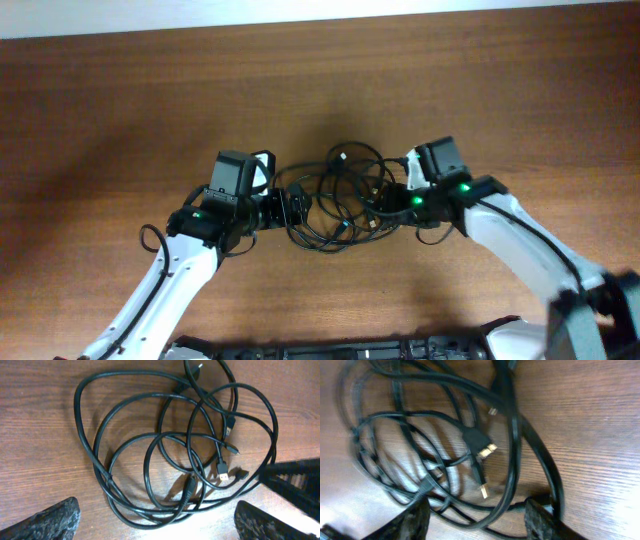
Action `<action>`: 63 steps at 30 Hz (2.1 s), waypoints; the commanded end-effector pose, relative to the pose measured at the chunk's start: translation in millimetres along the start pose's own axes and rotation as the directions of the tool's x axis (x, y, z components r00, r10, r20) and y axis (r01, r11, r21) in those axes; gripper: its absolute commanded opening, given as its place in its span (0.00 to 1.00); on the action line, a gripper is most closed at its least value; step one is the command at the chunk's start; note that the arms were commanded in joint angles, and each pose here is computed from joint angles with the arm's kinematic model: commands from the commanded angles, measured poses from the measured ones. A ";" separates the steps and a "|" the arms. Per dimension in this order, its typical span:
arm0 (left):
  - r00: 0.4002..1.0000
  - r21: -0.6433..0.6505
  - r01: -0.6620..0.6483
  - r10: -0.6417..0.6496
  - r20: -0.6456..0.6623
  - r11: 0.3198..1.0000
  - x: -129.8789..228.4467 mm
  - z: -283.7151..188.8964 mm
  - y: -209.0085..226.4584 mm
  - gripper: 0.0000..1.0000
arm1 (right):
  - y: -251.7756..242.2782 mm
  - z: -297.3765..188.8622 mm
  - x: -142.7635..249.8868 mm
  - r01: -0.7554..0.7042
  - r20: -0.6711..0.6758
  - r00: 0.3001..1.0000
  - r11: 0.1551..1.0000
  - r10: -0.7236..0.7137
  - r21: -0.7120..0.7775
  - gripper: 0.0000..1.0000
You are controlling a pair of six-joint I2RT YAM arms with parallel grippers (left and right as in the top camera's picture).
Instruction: Untangle cables
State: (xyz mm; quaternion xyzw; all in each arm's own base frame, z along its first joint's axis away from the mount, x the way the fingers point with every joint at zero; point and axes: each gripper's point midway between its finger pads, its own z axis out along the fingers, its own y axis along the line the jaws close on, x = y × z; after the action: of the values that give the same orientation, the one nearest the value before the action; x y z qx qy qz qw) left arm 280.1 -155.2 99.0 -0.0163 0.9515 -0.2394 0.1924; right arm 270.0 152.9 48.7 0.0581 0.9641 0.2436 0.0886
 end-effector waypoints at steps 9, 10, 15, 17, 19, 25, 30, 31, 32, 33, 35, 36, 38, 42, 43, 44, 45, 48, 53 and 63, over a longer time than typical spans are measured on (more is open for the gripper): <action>1.000 -0.001 0.000 0.000 -0.024 1.000 5.2 0.6 1.5 0.99 | 87.9 -22.5 -9.5 -0.017 -0.129 0.990 0.840 -0.063 -0.542 0.04; 1.000 -0.002 0.000 0.000 -0.026 1.000 5.5 0.7 1.7 0.99 | 103.9 -41.9 -8.2 0.015 -0.118 0.987 0.785 -0.112 -0.619 0.04; 1.000 -0.002 0.000 0.000 -0.025 1.000 5.4 0.7 1.8 0.96 | 144.7 -115.6 5.2 0.217 0.056 0.963 0.635 -0.263 -0.742 0.04; 1.000 -0.004 0.000 0.000 -0.022 1.000 4.3 1.9 2.1 0.93 | 162.2 -156.8 15.4 0.356 0.197 0.923 0.544 -0.330 -0.759 0.04; 1.000 -0.001 -0.001 0.001 -0.030 1.000 4.7 6.1 1.9 0.84 | 178.7 -197.7 23.4 0.530 0.381 0.841 0.438 -0.384 -0.726 0.04; 0.982 -0.013 -0.062 0.058 -0.177 0.998 41.4 37.5 -8.2 0.44 | 207.8 -279.2 12.6 0.873 0.796 0.486 0.242 -0.362 -0.423 0.04; 0.958 -0.081 -0.057 0.031 -0.286 0.995 66.3 54.4 8.4 0.37 | 154.3 -296.9 -59.1 0.814 0.858 0.449 0.511 -0.249 -0.277 0.04; 0.955 -0.094 -0.056 0.026 -0.296 0.994 68.8 55.4 11.4 0.36 | 137.4 -301.7 -73.3 0.786 0.868 0.441 0.566 -0.228 -0.250 0.04; 0.953 -0.098 -0.055 0.023 -0.301 0.994 69.9 56.1 12.4 0.36 | 122.4 -306.1 -84.7 0.757 0.876 0.434 0.612 -0.210 -0.228 0.04; 0.953 -0.097 -0.055 0.023 -0.301 0.994 69.7 56.1 12.3 0.36 | 95.7 -314.0 -102.6 0.701 0.890 0.419 0.686 -0.179 -0.192 0.04; 0.954 -0.097 -0.055 0.023 -0.300 0.994 69.7 56.1 12.3 0.36 | 70.0 -328.0 -116.2 0.648 0.907 0.391 0.747 -0.156 -0.150 0.04; 0.954 -0.097 -0.055 0.023 -0.300 0.994 69.7 56.1 12.3 0.36 | 62.7 -337.2 -119.6 0.633 0.916 0.370 0.763 -0.153 -0.128 0.04; 0.954 -0.098 -0.055 0.023 -0.300 0.994 69.7 56.1 12.4 0.36 | 51.7 -372.8 -126.3 0.607 0.943 0.288 0.794 -0.165 -0.047 0.04; 0.955 -0.105 -0.057 0.024 -0.297 0.993 69.1 56.1 13.8 0.34 | 58.6 -445.0 -141.8 0.581 0.971 0.147 0.811 -0.187 0.069 0.05; 0.956 -0.120 -0.061 0.023 -0.293 0.991 68.5 56.0 16.5 0.33 | 66.9 -467.6 -147.3 0.588 0.975 0.115 0.804 -0.189 0.086 0.05; 0.957 -0.126 -0.062 0.023 -0.290 0.990 67.9 56.0 17.5 0.33 | 73.6 -486.8 -154.3 0.591 0.976 0.094 0.800 -0.195 0.103 0.05; 0.957 -0.131 -0.064 0.024 -0.288 0.989 67.4 56.0 18.5 0.31 | 77.3 -500.8 -163.0 0.588 0.976 0.096 0.802 -0.194 0.102 0.05; 0.959 -0.142 -0.067 0.024 -0.283 0.988 66.4 56.0 20.3 0.29 | 73.8 -518.5 -193.6 0.570 0.975 0.140 0.819 -0.172 0.062 0.05; 0.960 -0.131 -0.065 0.026 -0.279 0.989 65.4 56.6 18.1 0.38 | 41.7 -491.0 -224.9 0.484 0.943 0.304 0.875 -0.133 -0.032 0.04; 0.984 0.233 -0.104 0.135 -0.120 0.967 24.1 62.8 -55.8 0.99 | -92.8 -290.1 -130.1 -0.294 0.412 0.894 0.924 0.176 0.243 0.04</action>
State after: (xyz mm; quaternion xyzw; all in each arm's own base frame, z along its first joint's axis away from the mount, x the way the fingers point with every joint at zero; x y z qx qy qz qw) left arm 280.1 -229.5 62.7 0.0698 0.9334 -0.3192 0.1481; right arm 350.3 -78.6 313.5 0.2321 0.9044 0.1687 0.3157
